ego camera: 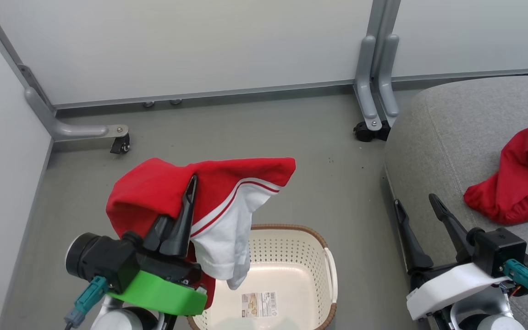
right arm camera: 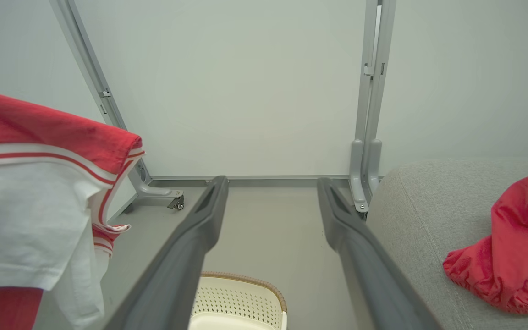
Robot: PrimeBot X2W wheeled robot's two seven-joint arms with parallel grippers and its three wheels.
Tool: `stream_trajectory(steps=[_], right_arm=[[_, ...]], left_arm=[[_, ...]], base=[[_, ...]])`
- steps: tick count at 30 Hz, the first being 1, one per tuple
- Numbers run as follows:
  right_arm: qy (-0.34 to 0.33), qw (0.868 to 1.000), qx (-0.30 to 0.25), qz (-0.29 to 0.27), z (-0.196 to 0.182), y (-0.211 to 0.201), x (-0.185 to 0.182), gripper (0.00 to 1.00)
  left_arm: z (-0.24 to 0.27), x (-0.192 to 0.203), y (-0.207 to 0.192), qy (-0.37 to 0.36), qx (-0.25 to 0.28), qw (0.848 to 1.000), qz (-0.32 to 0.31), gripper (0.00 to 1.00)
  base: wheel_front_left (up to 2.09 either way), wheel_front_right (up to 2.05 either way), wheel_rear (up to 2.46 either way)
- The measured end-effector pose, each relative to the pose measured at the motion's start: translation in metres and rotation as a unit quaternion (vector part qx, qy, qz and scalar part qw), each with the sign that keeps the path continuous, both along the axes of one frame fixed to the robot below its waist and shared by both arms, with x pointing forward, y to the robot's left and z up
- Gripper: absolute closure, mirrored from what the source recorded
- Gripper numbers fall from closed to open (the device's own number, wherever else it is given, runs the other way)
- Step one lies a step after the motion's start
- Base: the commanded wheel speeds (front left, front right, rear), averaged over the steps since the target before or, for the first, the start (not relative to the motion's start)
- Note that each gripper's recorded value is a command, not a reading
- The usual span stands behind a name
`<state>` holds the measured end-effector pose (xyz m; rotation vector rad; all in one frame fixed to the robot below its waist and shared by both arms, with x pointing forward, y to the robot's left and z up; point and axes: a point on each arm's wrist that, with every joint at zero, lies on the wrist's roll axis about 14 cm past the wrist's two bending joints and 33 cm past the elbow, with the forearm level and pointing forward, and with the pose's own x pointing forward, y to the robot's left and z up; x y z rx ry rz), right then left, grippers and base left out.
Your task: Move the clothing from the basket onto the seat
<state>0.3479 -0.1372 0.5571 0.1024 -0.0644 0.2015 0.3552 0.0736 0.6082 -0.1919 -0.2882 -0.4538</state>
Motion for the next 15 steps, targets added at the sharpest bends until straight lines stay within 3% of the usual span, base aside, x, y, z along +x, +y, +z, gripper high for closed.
stream_trajectory(steps=[15], right_arm=[[0.01,1.0,0.008,0.024,-0.004,0.014,-0.002,0.0]], left_arm=[[0.001,-0.003,-0.001,-0.001,0.001,1.0,-0.002,1.0]], base=[[0.0,0.0,0.0]])
